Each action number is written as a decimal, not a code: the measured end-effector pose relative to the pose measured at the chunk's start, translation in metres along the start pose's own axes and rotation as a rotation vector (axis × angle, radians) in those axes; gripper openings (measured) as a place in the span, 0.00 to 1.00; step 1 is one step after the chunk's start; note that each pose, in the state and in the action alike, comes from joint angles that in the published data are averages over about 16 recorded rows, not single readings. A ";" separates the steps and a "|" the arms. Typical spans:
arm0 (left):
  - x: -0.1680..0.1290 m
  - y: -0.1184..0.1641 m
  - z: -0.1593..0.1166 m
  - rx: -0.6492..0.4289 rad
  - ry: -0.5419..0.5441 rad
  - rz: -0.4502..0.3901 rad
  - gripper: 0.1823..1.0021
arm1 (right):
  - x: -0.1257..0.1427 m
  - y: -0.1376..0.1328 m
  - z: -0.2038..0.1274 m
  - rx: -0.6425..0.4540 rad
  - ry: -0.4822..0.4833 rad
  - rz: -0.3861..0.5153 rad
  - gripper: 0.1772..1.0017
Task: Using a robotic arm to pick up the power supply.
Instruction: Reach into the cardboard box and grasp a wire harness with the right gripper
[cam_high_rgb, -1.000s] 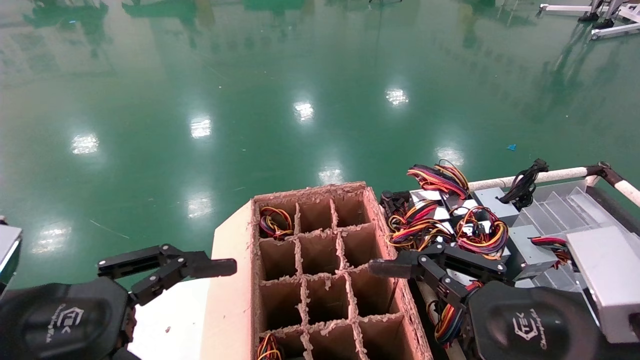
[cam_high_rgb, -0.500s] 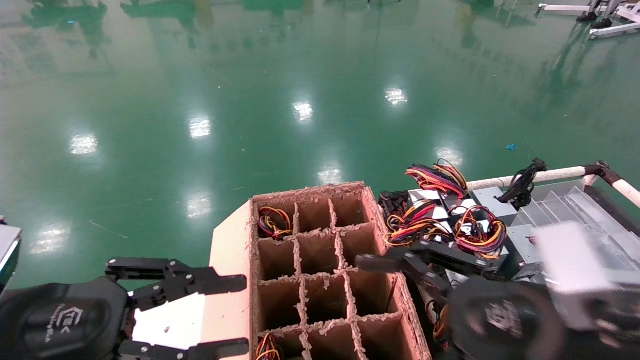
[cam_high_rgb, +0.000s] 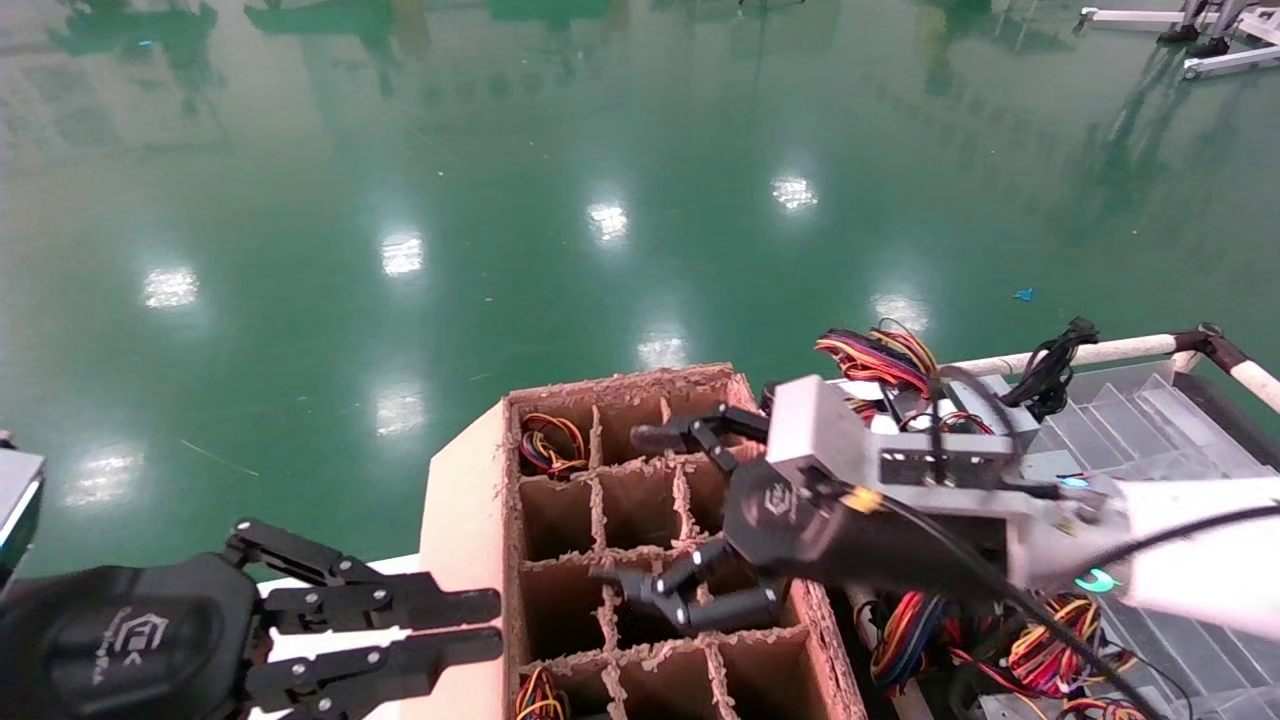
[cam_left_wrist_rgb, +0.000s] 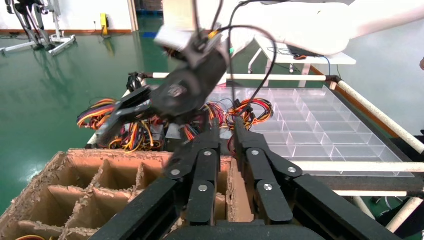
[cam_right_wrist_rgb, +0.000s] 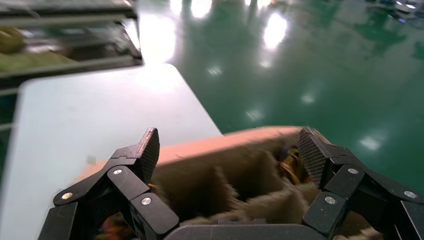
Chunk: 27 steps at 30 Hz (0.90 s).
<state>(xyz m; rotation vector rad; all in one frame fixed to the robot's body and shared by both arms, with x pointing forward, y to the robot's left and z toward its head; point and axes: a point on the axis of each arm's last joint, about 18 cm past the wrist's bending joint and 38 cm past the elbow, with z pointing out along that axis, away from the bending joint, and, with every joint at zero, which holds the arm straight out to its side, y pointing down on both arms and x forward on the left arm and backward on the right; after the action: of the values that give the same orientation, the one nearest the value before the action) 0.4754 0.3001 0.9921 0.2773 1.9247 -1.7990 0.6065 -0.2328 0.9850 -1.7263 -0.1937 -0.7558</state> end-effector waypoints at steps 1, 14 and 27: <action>0.000 0.000 0.000 0.000 0.000 0.000 0.15 | 0.004 0.002 0.006 -0.008 0.005 -0.008 1.00; 0.000 0.000 0.000 0.000 0.000 0.000 0.02 | 0.040 0.023 0.081 -0.117 0.056 -0.117 1.00; 0.000 0.000 0.000 0.000 0.000 0.000 0.01 | 0.065 0.032 0.123 -0.193 0.141 -0.146 1.00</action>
<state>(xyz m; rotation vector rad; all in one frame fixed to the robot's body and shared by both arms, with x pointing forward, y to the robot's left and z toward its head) 0.4754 0.3001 0.9921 0.2774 1.9247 -1.7990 0.7203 -0.1466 0.9832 -1.8467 -0.1550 -1.0276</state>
